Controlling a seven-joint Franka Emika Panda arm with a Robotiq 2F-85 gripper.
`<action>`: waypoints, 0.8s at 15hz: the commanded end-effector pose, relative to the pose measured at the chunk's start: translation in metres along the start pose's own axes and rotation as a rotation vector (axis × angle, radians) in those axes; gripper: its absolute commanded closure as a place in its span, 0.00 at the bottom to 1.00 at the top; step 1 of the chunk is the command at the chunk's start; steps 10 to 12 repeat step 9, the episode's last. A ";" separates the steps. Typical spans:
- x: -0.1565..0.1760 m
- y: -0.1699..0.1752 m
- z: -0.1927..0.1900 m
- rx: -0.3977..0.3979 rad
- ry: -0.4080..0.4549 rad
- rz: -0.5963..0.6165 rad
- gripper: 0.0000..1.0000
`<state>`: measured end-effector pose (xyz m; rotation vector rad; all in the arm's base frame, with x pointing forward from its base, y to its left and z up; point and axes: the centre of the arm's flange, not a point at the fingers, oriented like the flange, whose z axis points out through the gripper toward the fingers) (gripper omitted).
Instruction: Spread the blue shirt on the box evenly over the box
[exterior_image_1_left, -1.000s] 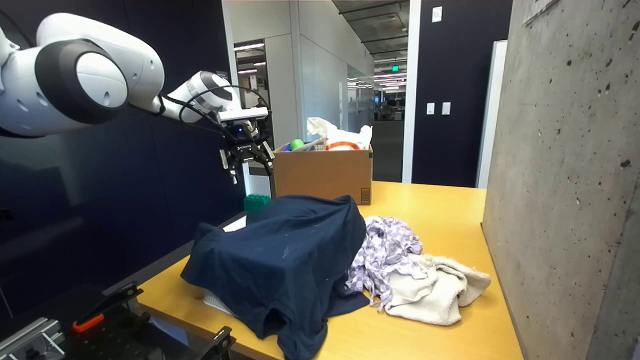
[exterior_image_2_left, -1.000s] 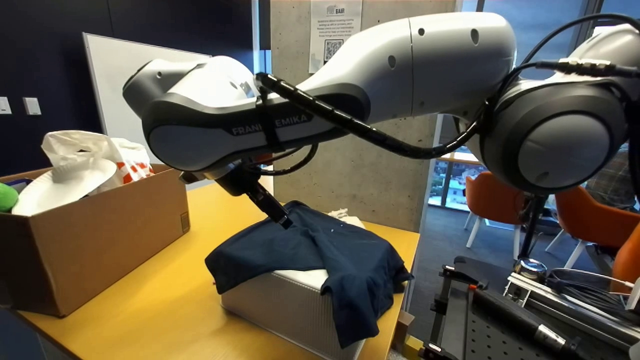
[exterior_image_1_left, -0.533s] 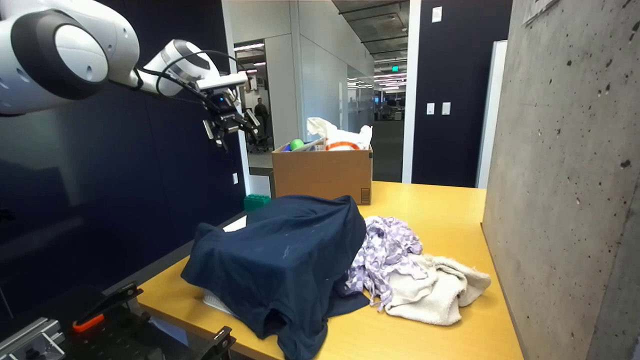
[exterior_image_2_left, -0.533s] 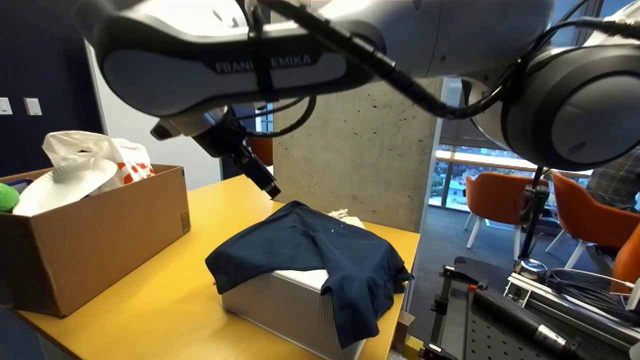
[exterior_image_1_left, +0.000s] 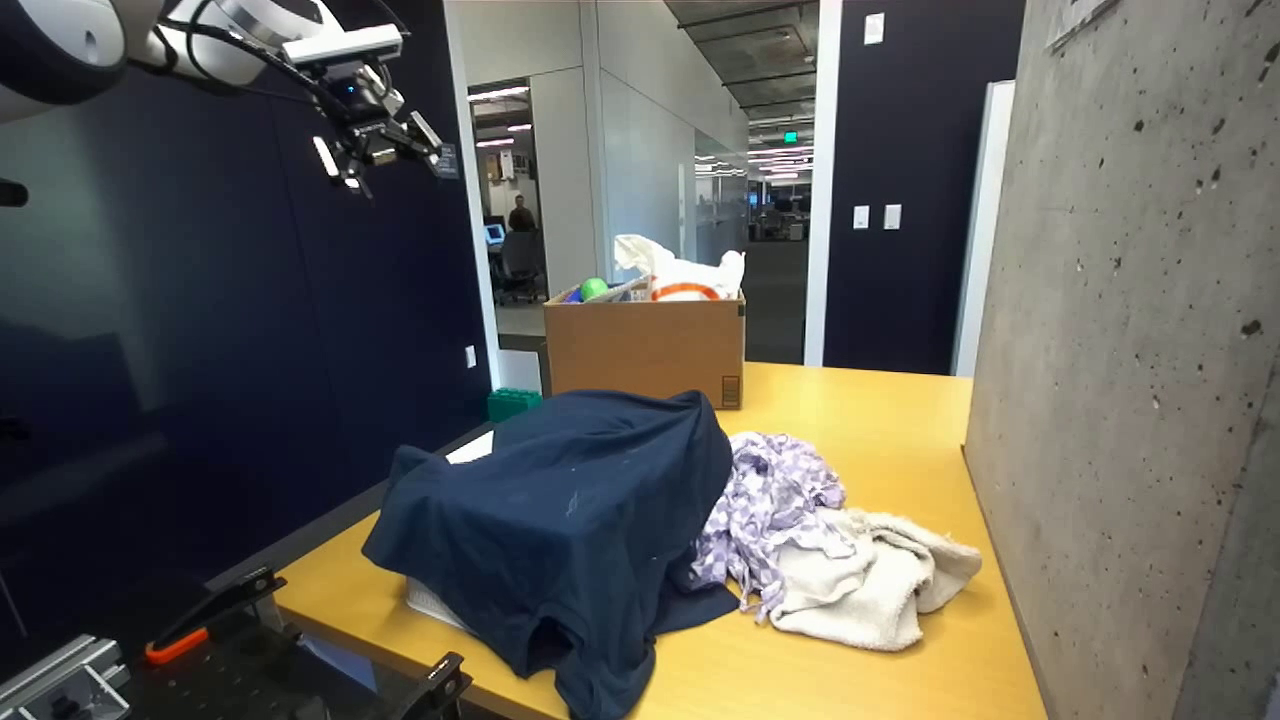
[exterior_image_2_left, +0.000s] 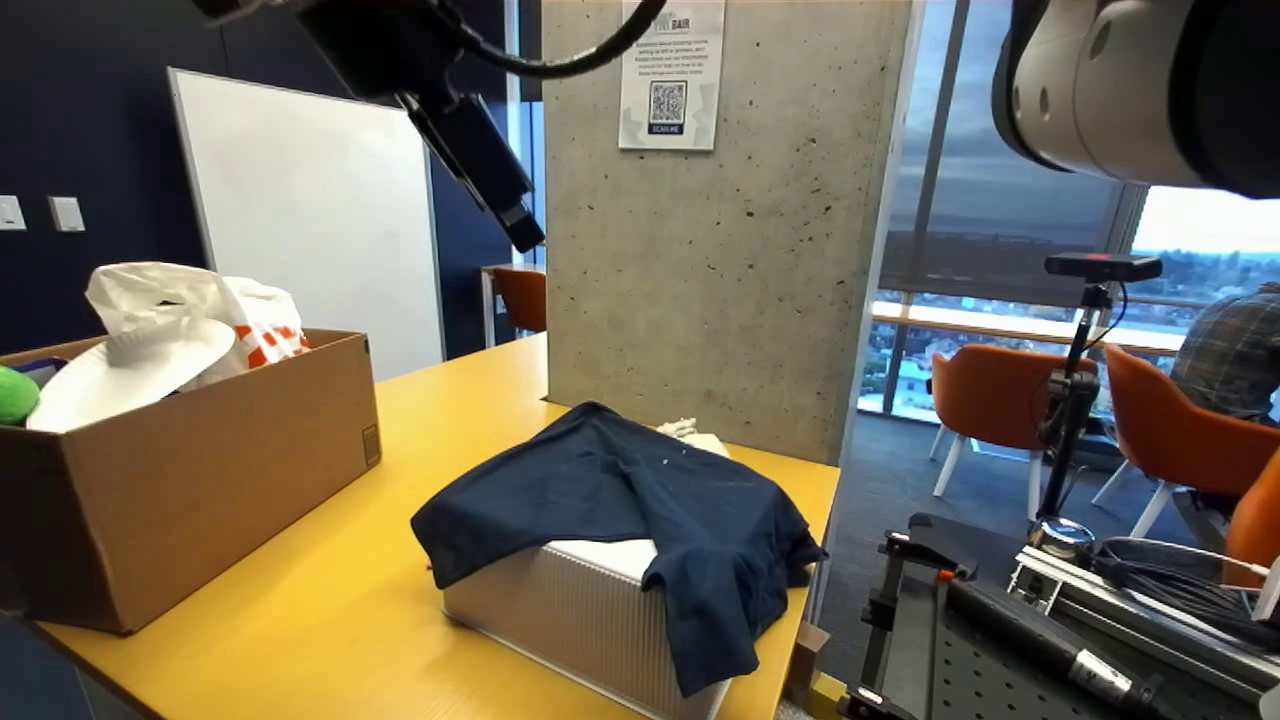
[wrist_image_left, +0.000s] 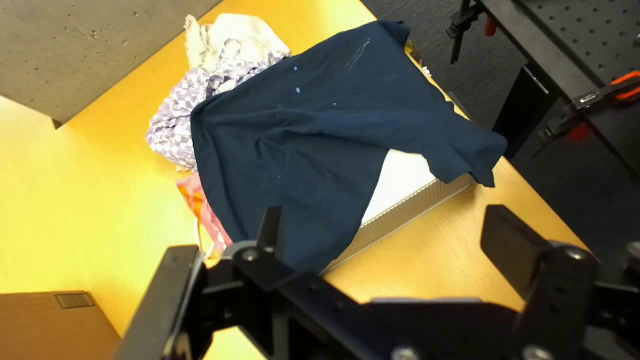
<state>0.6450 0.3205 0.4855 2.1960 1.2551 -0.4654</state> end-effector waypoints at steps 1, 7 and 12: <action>-0.047 -0.068 -0.003 -0.076 -0.018 0.001 0.00; -0.035 -0.108 -0.027 -0.256 -0.055 0.110 0.00; -0.032 -0.120 -0.034 -0.243 -0.034 0.140 0.00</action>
